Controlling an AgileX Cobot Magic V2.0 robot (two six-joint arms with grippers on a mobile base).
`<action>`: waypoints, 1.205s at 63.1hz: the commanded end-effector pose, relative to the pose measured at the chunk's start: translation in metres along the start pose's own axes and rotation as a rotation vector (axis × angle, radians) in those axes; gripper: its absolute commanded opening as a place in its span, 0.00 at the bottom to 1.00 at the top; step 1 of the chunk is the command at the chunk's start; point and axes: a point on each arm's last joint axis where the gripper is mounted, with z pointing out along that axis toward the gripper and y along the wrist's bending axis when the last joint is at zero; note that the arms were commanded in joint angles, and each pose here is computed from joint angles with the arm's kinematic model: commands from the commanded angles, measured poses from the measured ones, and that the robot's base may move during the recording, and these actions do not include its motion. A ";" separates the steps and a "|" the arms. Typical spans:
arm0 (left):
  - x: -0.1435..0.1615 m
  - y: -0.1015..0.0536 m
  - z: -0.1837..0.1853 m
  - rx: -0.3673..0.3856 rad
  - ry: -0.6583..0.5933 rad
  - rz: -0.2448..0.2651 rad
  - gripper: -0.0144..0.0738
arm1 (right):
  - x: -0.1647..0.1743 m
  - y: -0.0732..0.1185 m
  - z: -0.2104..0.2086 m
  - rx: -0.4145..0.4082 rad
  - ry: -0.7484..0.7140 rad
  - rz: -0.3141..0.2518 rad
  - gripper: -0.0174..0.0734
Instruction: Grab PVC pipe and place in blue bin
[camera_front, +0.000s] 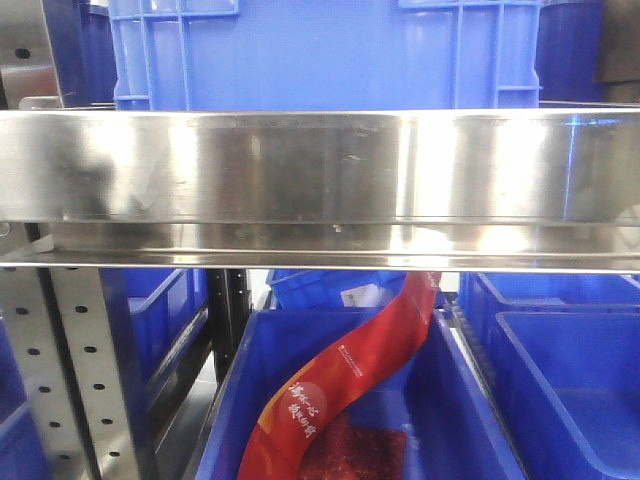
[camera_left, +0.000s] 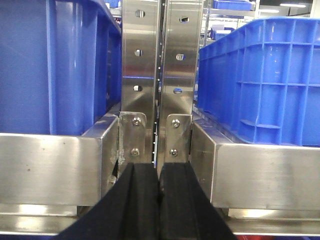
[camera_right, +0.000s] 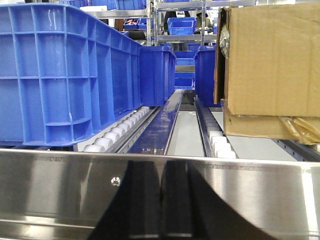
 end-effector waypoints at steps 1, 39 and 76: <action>-0.001 0.000 0.000 -0.003 -0.015 -0.028 0.04 | -0.002 0.000 0.000 0.003 -0.027 -0.005 0.01; -0.001 0.000 0.000 -0.005 -0.006 -0.041 0.04 | -0.002 0.000 0.000 0.003 -0.027 -0.005 0.01; -0.001 0.000 0.000 -0.005 -0.006 -0.041 0.04 | -0.002 0.000 0.000 0.003 -0.027 -0.005 0.01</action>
